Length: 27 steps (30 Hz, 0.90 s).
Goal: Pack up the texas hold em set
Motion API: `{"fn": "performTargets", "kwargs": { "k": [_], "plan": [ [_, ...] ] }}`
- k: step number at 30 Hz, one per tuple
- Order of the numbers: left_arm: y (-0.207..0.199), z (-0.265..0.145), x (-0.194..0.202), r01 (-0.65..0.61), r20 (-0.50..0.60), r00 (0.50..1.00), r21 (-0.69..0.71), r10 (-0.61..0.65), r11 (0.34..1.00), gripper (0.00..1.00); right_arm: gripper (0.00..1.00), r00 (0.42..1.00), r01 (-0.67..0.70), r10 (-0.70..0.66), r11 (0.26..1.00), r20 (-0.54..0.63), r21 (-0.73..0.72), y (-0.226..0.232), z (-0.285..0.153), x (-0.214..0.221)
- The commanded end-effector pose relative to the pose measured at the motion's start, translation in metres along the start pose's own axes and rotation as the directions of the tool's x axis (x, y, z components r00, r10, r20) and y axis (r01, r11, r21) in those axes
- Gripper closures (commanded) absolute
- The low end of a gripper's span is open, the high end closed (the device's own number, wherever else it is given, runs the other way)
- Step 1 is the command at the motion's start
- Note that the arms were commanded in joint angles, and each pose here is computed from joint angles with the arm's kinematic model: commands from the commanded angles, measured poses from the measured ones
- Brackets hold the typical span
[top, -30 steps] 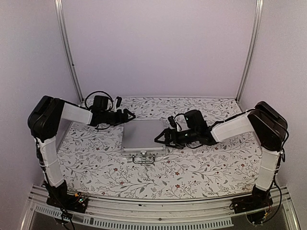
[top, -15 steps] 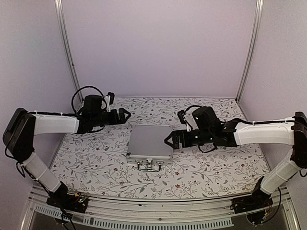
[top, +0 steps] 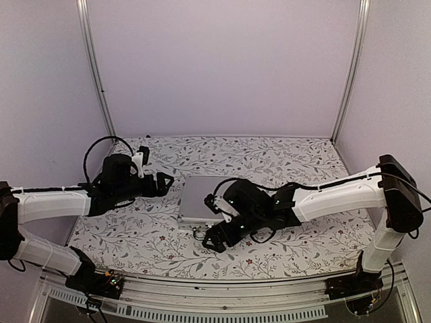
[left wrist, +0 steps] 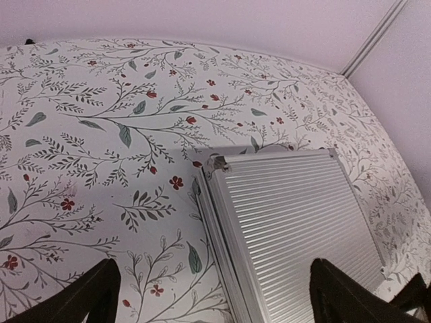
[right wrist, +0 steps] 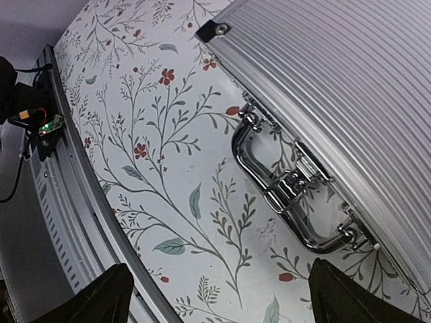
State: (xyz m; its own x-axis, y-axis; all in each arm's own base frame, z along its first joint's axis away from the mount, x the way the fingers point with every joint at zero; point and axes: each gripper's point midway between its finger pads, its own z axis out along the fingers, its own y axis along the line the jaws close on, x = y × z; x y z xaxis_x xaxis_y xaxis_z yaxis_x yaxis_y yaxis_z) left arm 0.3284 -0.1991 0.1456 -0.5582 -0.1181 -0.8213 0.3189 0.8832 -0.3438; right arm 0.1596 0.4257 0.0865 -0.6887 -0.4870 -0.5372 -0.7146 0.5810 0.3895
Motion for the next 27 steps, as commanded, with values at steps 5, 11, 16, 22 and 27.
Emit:
{"fn": "performTargets", "kwargs": {
  "k": [5,11,16,22,27],
  "plan": [
    [-0.002,-0.009,0.007,-0.012,-0.005,1.0,-0.025,0.011,1.0,0.0,0.05,0.996,-0.044,0.047,0.998,-0.081,0.041,0.003,0.039,-0.004],
    [-0.005,-0.014,0.009,-0.013,0.0,1.0,-0.013,0.013,1.0,0.0,0.05,0.989,-0.098,0.105,0.992,-0.101,0.075,-0.002,0.049,0.001],
    [-0.007,-0.016,0.01,-0.013,0.002,1.0,-0.008,0.013,1.0,0.0,0.05,0.987,-0.109,0.12,0.989,-0.108,0.097,-0.002,0.055,0.0],
    [-0.004,-0.018,0.016,-0.017,-0.006,1.0,-0.017,0.017,1.0,0.0,0.04,0.985,-0.122,0.133,0.987,-0.114,0.104,-0.004,0.066,0.003],
    [-0.002,-0.021,0.019,-0.015,-0.005,1.0,-0.022,0.015,1.0,0.0,0.04,0.985,-0.129,0.138,0.987,-0.107,0.091,-0.002,0.068,0.002]
  ]
}}
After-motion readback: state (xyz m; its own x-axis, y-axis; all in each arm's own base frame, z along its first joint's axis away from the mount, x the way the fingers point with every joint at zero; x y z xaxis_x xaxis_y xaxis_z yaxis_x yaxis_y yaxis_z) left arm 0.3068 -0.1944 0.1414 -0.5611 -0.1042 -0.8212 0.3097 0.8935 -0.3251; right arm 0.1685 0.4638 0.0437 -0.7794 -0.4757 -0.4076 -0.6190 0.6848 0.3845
